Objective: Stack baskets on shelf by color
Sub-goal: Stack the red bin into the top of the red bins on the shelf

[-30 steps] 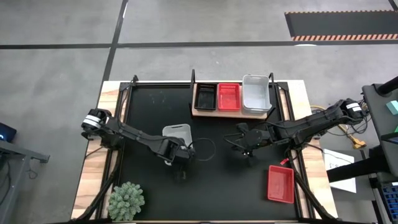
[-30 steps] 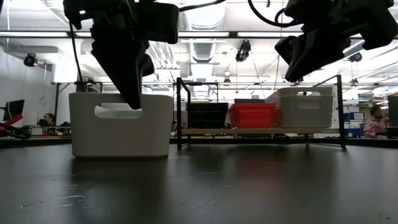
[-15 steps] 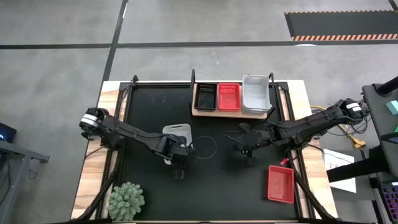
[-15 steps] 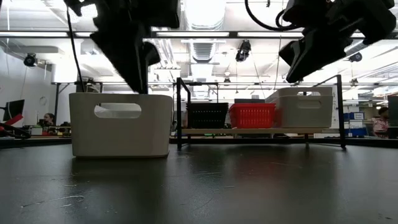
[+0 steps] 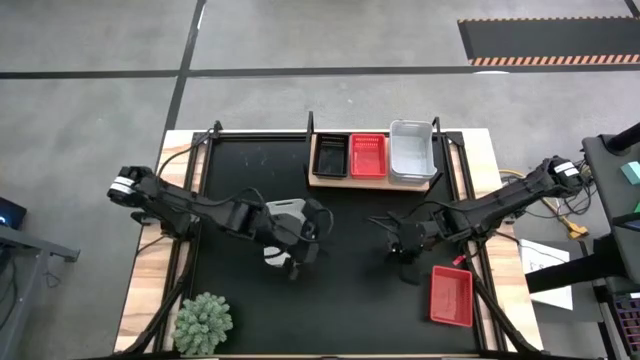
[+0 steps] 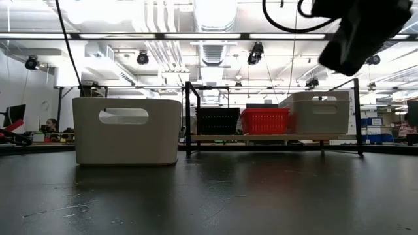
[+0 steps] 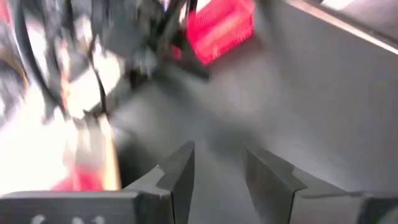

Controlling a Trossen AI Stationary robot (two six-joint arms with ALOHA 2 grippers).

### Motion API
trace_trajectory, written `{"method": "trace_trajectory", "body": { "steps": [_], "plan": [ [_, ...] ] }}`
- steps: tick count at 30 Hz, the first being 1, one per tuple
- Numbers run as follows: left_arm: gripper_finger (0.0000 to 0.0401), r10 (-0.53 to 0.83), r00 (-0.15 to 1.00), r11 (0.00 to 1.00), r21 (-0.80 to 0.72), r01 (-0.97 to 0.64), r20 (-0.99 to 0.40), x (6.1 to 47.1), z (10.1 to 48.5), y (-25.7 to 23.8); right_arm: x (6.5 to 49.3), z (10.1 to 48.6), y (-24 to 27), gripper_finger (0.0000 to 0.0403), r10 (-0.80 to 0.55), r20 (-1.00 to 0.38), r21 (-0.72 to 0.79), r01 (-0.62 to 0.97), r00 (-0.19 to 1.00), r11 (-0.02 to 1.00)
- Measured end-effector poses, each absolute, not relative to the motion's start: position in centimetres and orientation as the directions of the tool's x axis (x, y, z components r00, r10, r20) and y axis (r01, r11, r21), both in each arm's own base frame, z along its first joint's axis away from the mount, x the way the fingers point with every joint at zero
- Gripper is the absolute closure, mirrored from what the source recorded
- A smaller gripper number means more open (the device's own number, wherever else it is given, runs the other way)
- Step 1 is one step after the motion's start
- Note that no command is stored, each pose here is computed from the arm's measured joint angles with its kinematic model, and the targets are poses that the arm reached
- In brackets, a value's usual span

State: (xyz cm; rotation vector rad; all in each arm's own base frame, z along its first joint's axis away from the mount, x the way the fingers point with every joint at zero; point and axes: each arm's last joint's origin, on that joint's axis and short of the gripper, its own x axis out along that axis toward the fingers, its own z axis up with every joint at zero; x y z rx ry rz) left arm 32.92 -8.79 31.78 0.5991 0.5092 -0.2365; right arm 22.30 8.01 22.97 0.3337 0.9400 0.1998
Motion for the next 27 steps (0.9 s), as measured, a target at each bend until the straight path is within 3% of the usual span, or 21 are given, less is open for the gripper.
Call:
{"method": "trace_trajectory", "body": {
  "steps": [5,13,17,22,27],
  "plan": [
    [0.0283,-0.091,0.926,0.706,0.631,0.320,-0.368,33.8,32.0,-7.9,21.4,25.4,8.4,0.0390,0.289,-0.840,0.400,0.162,0.459,0.902],
    [0.0283,-0.046,0.926,0.790,0.553,0.263,-0.375,34.1,31.1,-6.3,17.8,28.2,10.1,0.0390,0.235,-0.952,0.296,0.410,0.194,0.863],
    [0.0283,-0.040,0.920,0.789,0.553,0.268,-0.390,33.6,30.5,-6.2,15.7,29.0,12.1,0.0390,0.258,-0.962,0.272,0.405,0.090,0.873],
    [0.0283,-0.012,0.924,0.791,0.562,0.242,-0.382,33.3,30.7,-6.0,13.8,28.9,15.1,0.0376,0.336,-0.939,0.333,0.419,0.068,0.845],
    [0.0283,-0.007,0.924,0.791,0.563,0.239,-0.382,33.3,30.7,-6.0,12.5,28.4,18.0,0.0323,0.419,-0.903,0.407,0.492,0.093,0.769]
  ]
}}
